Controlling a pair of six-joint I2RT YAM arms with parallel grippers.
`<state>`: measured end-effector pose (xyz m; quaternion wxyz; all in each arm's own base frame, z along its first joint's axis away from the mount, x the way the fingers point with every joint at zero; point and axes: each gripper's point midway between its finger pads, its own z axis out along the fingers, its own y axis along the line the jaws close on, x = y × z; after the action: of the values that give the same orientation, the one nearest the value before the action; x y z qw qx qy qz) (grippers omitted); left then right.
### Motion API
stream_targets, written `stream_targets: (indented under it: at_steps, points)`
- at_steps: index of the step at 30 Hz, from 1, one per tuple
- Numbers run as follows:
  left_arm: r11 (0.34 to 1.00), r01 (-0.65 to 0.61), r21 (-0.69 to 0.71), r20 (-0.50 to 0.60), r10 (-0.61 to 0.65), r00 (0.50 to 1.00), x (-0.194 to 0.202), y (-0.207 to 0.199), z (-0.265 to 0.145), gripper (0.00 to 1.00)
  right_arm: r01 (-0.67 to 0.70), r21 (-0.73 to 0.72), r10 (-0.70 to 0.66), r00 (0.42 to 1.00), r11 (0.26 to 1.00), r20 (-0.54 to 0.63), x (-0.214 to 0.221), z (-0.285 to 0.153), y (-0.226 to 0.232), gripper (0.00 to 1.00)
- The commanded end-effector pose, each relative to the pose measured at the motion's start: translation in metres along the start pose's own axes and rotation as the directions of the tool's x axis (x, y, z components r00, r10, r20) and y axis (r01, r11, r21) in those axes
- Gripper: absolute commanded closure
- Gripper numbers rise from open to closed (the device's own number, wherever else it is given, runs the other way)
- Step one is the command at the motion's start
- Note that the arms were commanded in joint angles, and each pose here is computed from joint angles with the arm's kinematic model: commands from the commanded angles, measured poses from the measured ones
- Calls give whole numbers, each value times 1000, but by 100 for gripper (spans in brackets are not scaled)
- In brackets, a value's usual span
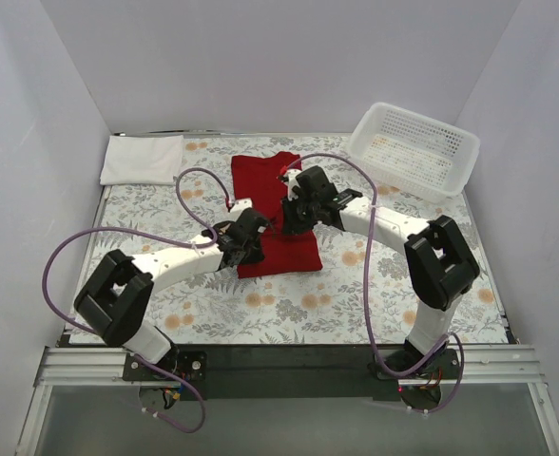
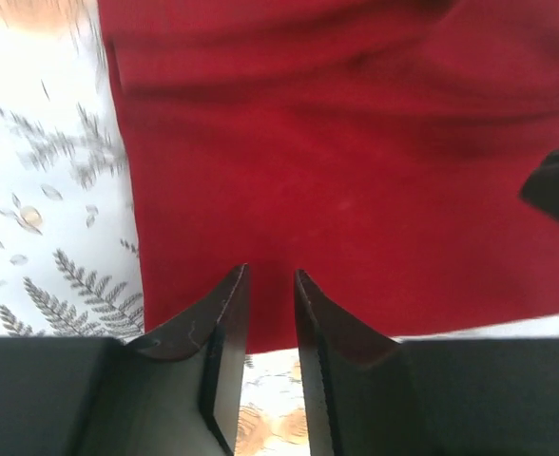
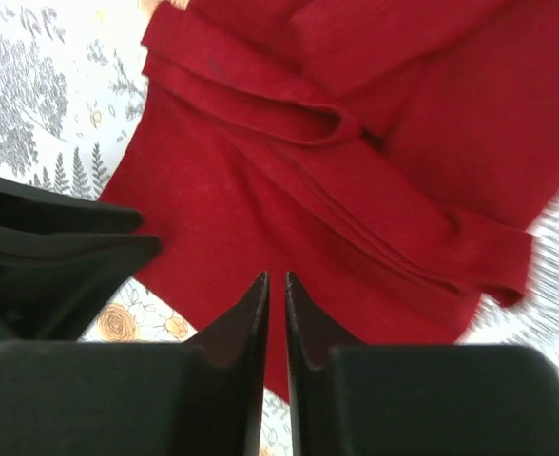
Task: Fold and stack the t-shirts
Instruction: Fold the tshirt
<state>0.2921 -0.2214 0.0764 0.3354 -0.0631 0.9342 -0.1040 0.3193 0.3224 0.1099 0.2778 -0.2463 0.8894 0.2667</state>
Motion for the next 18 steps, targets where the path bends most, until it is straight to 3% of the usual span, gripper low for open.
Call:
stream_targets:
  at_steps: [1, 3, 11, 18]
  points:
    - [998, 13, -56, -37, -15, 999, 25, 10, 10, 77, 2, -88, 0, 1000, 996, 26, -9, 20, 18, 85]
    - [997, 15, -70, -53, -18, 998, 34, 13, 13, 78, -6, -103, 5, 1000, 995, -1, -2, 33, 17, 90]
    - [994, 1, -109, -128, -15, 992, 70, 34, 15, 79, 6, -58, -6, 1000, 998, 3, -15, 70, -2, 91]
    - [992, -2, -124, -164, -18, 986, 92, 49, 5, 79, -35, 32, 29, 986, 999, 165, -100, 88, -53, 89]
